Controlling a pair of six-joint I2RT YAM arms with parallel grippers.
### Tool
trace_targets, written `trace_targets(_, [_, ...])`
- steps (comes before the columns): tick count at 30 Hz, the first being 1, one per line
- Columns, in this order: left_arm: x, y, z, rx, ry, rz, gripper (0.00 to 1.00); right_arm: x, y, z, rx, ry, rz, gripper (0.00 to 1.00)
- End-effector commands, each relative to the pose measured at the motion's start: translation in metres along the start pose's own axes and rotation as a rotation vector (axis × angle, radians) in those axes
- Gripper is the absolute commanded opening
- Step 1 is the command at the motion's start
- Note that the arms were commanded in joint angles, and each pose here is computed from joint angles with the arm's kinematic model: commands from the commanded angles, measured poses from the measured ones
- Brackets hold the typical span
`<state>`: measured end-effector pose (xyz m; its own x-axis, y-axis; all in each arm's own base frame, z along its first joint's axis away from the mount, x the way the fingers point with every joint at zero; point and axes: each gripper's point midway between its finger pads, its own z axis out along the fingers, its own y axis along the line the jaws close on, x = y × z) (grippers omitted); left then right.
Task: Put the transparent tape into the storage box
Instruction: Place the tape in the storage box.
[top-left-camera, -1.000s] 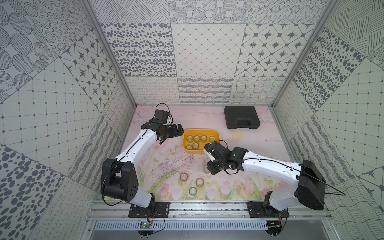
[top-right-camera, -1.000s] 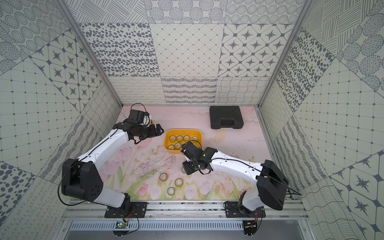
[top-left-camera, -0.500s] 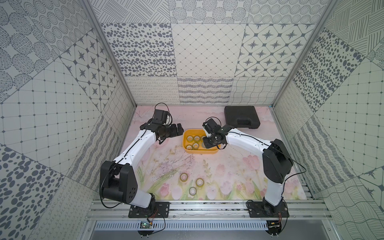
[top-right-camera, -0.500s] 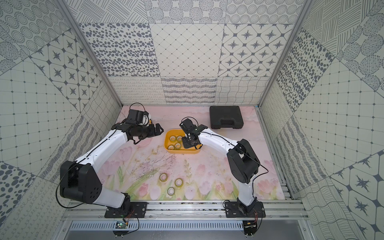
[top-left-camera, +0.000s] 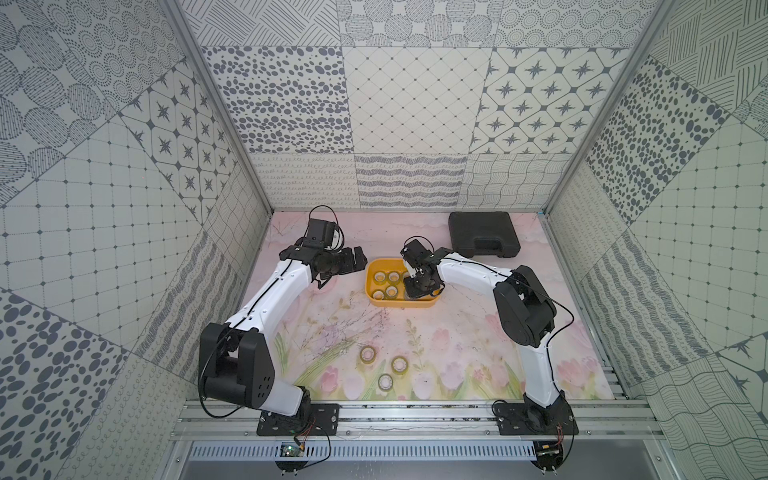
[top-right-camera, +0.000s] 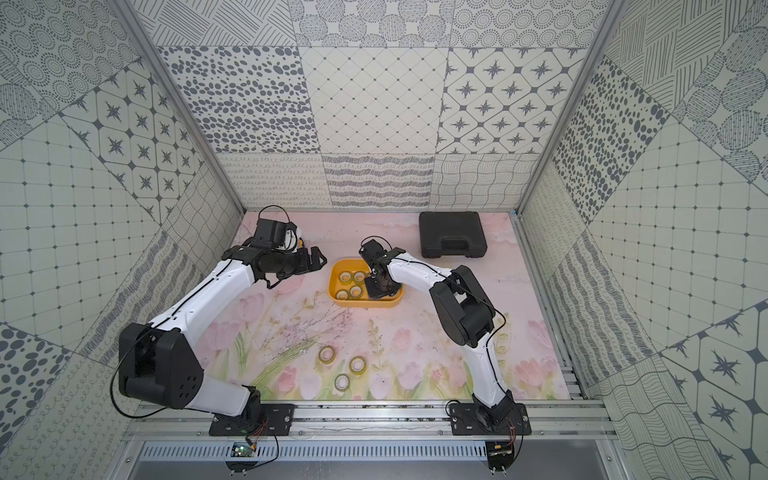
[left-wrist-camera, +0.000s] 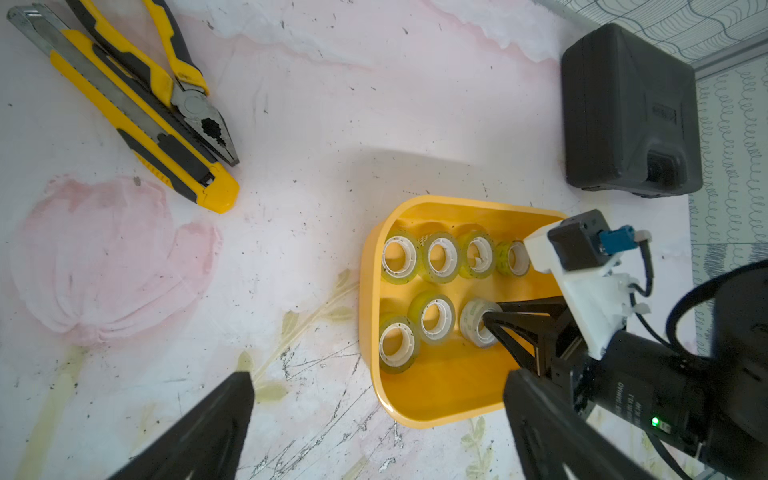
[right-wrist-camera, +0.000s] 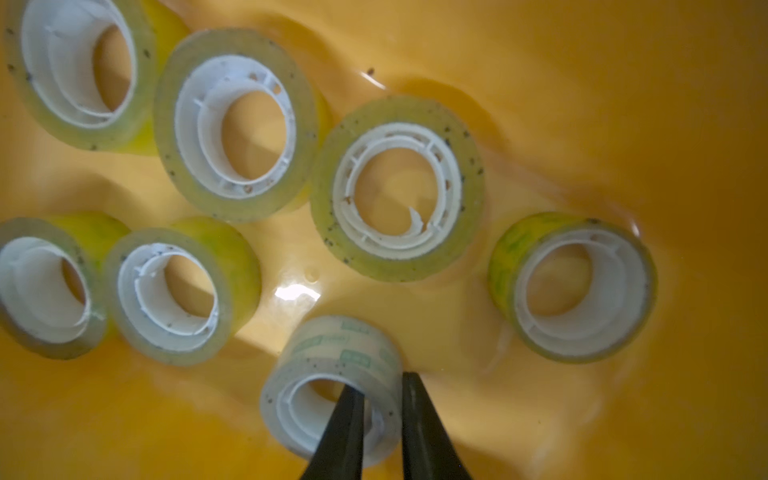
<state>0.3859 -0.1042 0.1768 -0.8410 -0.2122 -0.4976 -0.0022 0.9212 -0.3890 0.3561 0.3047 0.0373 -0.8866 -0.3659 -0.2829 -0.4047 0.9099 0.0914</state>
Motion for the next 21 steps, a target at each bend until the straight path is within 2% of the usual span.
trace_targets(1, [-0.002,-0.002,-0.004,0.007,-0.013,0.017,0.99,-0.007,0.015,-0.011,-0.069,-0.014,0.026,0.34])
trace_targets(6, [-0.001,-0.001,-0.002,0.005,-0.008,0.015,0.99,-0.019,0.022,-0.040,-0.112,-0.074,0.024,0.41])
trace_targets(11, [-0.002,0.000,-0.005,0.007,-0.042,0.023,0.99,-0.022,0.030,-0.084,-0.164,-0.156,0.009,0.45])
trace_targets(16, [-0.004,0.000,-0.008,0.005,-0.067,0.029,0.99,-0.009,0.037,-0.117,-0.236,-0.241,0.000,0.46])
trace_targets(21, [-0.007,-0.002,-0.015,0.018,-0.111,0.040,0.99,0.019,0.049,-0.136,-0.289,-0.283,-0.029,0.47])
